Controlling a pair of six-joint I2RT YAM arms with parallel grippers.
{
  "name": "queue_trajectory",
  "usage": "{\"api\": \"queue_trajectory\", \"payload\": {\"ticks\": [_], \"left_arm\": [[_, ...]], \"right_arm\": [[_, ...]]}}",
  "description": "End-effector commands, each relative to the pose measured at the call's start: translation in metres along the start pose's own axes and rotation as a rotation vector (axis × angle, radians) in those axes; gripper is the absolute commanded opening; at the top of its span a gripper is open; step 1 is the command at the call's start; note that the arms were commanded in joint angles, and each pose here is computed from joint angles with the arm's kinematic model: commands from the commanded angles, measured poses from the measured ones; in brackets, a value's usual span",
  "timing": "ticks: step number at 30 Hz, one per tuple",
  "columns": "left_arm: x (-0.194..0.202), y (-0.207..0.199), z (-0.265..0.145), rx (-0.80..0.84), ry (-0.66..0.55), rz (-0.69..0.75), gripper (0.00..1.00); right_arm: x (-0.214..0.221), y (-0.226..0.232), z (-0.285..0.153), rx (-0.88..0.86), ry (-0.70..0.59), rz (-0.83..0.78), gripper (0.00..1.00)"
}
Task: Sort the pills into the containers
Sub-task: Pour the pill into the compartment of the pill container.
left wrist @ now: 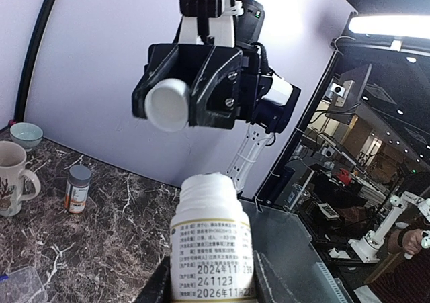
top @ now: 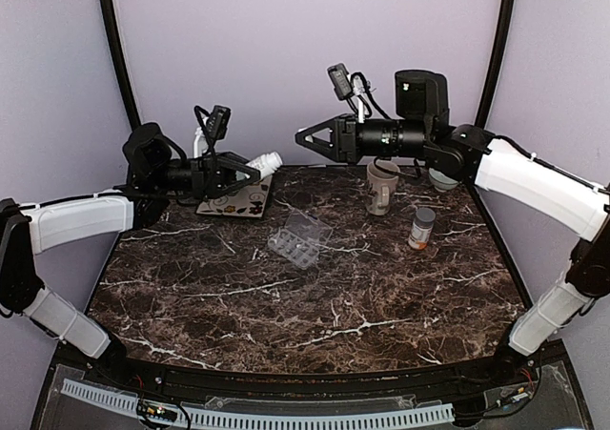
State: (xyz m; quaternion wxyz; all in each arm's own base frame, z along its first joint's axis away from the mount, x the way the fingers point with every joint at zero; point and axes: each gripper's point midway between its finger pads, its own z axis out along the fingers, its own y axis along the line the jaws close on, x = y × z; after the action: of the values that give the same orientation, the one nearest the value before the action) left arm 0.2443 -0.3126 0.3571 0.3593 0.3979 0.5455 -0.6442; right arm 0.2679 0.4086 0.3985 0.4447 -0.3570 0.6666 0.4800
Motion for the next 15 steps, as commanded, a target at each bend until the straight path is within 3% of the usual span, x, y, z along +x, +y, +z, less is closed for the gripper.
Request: {"api": "queue_trajectory", "payload": {"ticks": [1, 15], "left_arm": [[0.005, 0.002, -0.005, -0.043, -0.039, 0.051, 0.0], [0.041, 0.033, -0.018, -0.179, -0.118, 0.061, 0.0]], "right_arm": [[-0.013, -0.005, -0.015, 0.049, -0.069, -0.032, 0.04], [0.002, -0.017, -0.025, 0.117, -0.087, -0.039, 0.03]]}}
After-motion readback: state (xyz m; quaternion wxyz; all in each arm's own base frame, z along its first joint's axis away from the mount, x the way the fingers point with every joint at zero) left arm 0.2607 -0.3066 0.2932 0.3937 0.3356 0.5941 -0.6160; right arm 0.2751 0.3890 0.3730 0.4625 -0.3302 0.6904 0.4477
